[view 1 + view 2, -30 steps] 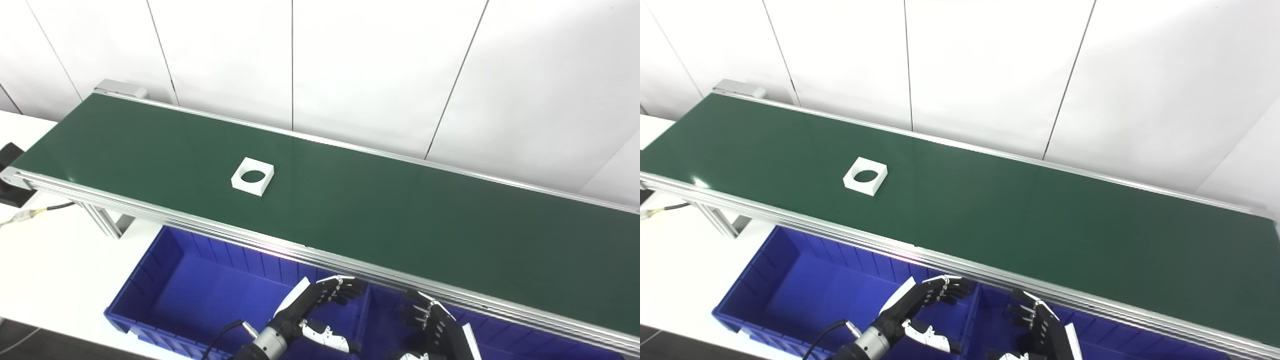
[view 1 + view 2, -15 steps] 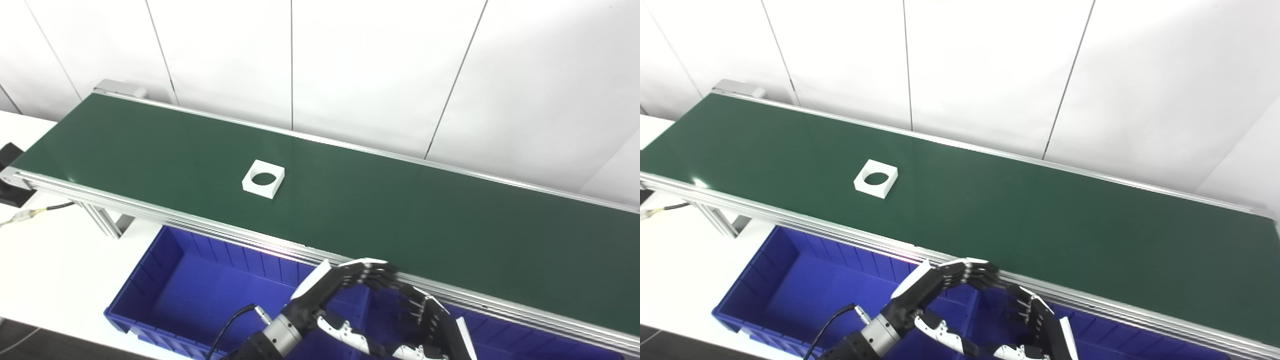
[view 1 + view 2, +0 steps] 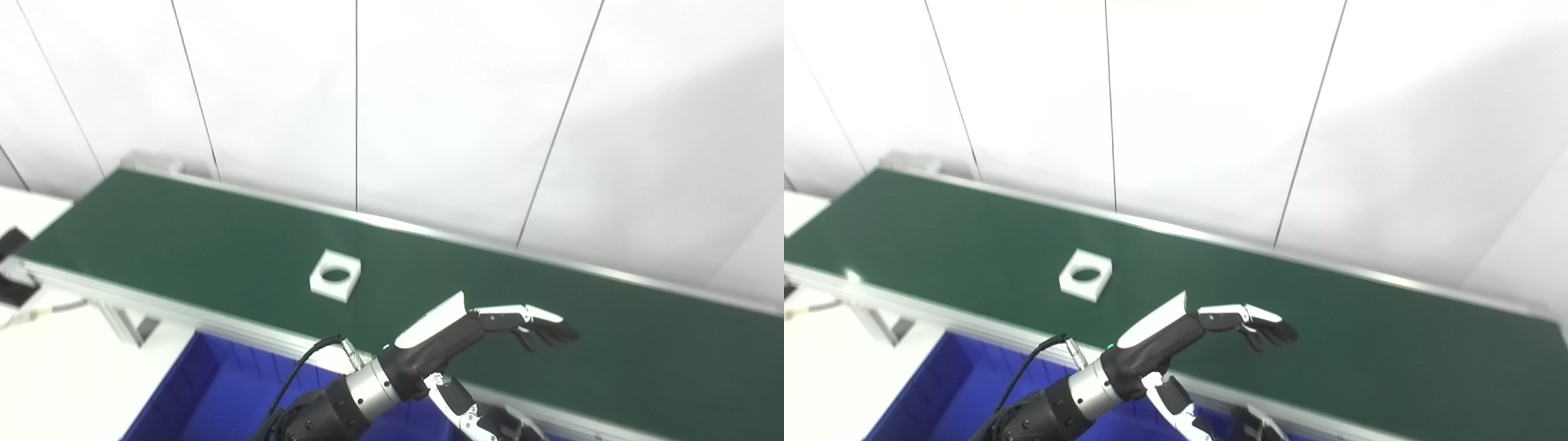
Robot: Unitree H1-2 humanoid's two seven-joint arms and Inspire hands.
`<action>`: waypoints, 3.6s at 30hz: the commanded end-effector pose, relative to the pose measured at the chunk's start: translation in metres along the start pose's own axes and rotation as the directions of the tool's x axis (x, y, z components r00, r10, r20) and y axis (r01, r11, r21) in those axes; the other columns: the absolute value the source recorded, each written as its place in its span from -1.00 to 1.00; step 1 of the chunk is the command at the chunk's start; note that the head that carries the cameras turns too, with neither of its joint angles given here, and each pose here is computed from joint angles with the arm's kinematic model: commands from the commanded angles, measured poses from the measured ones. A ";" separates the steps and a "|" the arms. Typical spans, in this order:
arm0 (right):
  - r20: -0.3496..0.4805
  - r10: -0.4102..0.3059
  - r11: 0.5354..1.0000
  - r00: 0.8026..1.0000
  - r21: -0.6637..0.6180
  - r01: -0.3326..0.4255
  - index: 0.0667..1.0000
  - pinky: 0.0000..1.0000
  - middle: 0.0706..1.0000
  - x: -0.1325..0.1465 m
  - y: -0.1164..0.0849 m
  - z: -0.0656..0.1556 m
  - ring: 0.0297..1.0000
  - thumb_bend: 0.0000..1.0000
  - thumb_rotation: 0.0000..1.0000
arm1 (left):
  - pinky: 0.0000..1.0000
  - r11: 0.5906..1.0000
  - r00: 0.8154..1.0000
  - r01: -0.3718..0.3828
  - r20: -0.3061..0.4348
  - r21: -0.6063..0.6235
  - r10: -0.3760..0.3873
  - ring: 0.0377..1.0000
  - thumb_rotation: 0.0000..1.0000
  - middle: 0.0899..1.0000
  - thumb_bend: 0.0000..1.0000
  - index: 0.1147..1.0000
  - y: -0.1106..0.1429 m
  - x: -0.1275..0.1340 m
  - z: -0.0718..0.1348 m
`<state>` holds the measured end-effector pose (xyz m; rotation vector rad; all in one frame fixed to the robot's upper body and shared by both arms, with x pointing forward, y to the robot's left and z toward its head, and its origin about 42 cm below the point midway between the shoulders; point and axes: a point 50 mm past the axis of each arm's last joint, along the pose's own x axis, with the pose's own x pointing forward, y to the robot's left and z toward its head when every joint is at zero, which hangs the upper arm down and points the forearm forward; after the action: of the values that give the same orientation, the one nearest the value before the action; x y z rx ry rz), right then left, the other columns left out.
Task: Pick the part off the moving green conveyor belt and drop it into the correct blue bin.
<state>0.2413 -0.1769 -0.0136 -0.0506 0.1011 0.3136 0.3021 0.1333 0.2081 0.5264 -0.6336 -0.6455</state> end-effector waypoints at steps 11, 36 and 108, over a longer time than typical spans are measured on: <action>0.083 0.010 1.000 0.996 0.002 -0.010 0.45 0.30 0.65 0.007 0.003 0.012 0.46 0.93 -0.70 | 0.42 0.856 0.996 0.072 -0.086 0.512 -0.033 0.46 -0.69 0.47 1.00 0.46 0.056 0.051 -0.046; 0.116 0.004 1.000 0.993 0.006 -0.005 0.46 0.32 0.65 0.005 0.012 0.020 0.48 0.93 -0.69 | 0.25 0.778 0.891 0.386 -0.418 0.496 -0.175 0.46 -0.62 0.57 1.00 0.58 0.072 0.077 -0.107; 0.126 -0.018 0.998 0.992 0.055 0.011 0.49 0.37 0.68 -0.008 0.034 0.021 0.52 0.86 -0.69 | -0.37 0.684 0.821 0.458 -0.565 0.568 -0.080 -0.17 -1.00 -0.01 -0.06 -0.03 0.059 0.079 -0.152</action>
<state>0.2181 -0.1511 -0.0073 0.0007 0.0789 0.3010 0.4630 0.1623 0.1346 1.4789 -0.1613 -0.5767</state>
